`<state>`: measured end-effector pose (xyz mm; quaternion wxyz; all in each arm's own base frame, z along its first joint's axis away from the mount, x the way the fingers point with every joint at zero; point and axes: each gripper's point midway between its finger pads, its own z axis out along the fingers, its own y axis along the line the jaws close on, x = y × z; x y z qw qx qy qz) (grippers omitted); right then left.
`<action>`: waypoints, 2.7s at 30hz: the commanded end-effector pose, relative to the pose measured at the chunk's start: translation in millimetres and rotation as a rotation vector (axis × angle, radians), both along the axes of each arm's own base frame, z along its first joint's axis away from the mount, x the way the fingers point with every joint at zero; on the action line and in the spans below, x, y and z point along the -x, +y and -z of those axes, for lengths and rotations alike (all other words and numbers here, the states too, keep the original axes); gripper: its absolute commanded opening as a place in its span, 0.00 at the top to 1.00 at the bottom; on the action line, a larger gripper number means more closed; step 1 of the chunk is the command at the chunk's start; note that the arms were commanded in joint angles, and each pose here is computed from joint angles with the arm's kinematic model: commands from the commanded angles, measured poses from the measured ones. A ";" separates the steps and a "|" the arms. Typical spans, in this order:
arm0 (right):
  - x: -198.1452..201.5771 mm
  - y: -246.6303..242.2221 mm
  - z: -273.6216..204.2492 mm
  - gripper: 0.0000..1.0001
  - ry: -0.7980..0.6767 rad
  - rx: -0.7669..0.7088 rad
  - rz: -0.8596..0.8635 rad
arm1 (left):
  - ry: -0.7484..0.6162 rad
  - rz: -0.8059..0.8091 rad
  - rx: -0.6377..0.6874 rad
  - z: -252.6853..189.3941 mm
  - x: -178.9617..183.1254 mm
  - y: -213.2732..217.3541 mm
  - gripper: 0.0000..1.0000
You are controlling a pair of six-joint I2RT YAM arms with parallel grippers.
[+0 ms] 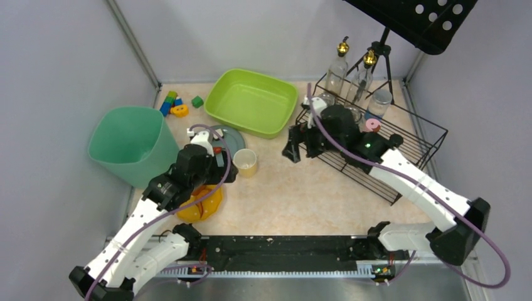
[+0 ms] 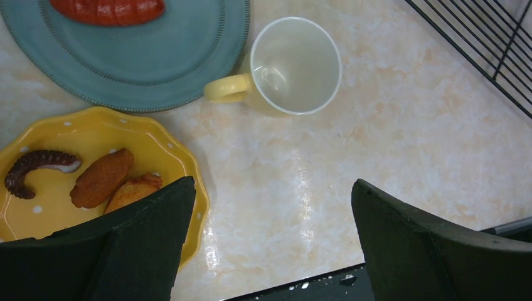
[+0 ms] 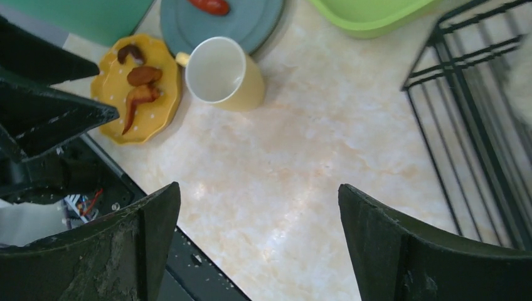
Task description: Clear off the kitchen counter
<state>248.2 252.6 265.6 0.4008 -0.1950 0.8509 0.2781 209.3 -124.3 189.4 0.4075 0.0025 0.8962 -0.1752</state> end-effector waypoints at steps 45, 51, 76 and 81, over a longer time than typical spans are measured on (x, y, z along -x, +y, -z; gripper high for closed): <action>-70.7 169.9 176.4 0.46 0.098 0.234 -0.079 | 0.044 -0.265 0.074 19.1 4.1 25.4 0.01; -70.0 168.3 179.1 0.65 0.102 0.258 -0.084 | 0.045 -0.258 0.071 20.0 3.5 24.6 0.01; -85.3 161.3 59.4 1.00 -0.083 0.180 -0.044 | -0.053 -0.213 0.090 -26.6 8.9 28.5 0.01; -97.8 162.9 25.4 1.00 -0.096 0.125 -0.044 | -0.073 -0.203 0.095 -35.6 12.6 30.4 0.01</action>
